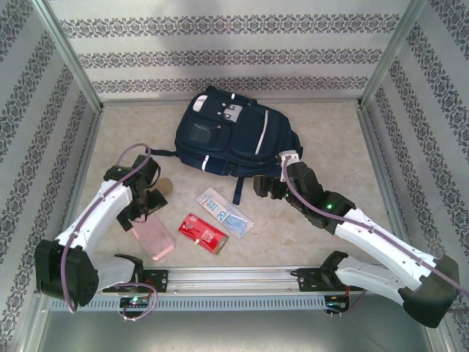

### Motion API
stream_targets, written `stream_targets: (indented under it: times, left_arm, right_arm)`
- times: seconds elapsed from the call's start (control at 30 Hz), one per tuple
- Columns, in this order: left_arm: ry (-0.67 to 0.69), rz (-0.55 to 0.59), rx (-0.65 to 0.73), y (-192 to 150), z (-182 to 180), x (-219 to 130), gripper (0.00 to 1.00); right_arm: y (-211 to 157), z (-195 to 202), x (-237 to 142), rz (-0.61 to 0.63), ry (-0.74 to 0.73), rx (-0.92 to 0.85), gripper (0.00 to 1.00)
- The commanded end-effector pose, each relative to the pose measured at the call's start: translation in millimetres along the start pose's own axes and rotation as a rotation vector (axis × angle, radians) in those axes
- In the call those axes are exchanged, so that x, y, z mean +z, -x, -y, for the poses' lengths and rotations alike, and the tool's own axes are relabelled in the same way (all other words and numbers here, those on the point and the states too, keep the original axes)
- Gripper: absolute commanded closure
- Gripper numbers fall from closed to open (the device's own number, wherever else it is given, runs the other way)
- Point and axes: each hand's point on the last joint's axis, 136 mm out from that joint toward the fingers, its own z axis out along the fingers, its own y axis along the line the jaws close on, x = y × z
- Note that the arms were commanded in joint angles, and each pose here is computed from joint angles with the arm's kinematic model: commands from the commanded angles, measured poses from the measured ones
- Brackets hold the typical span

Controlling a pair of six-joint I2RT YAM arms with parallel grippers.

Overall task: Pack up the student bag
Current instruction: Pick up the pencil case from the bottom-left of the table.

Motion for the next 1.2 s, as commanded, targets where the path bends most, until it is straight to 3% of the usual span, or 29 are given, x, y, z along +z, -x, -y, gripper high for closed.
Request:
stream_targets:
  times: [0.0, 0.5, 1.1, 1.17]
  left_arm:
    - [0.005, 0.029, -0.037, -3.6, -15.4, 10.6, 0.01]
    - [-0.184, 0.067, -0.06, -4.5, 4.4, 52.1, 0.01]
    - [-0.198, 0.051, -0.1, -2.4, 11.2, 92.0, 0.0]
    - [-0.21, 0.059, -0.105, -0.5, 12.8, 88.0, 0.06]
  right_arm:
    - [-7.2, 4.3, -6.6, 0.008, -0.008, 0.025, 0.06]
    - [-16.8, 2.4, -13.7, 0.0, 0.036, 0.066, 0.06]
    - [-24.9, -1.7, -9.2, -0.024, 0.065, 0.086, 0.06]
    - [-26.3, -1.1, -8.8, -0.027, 0.065, 0.09, 0.06]
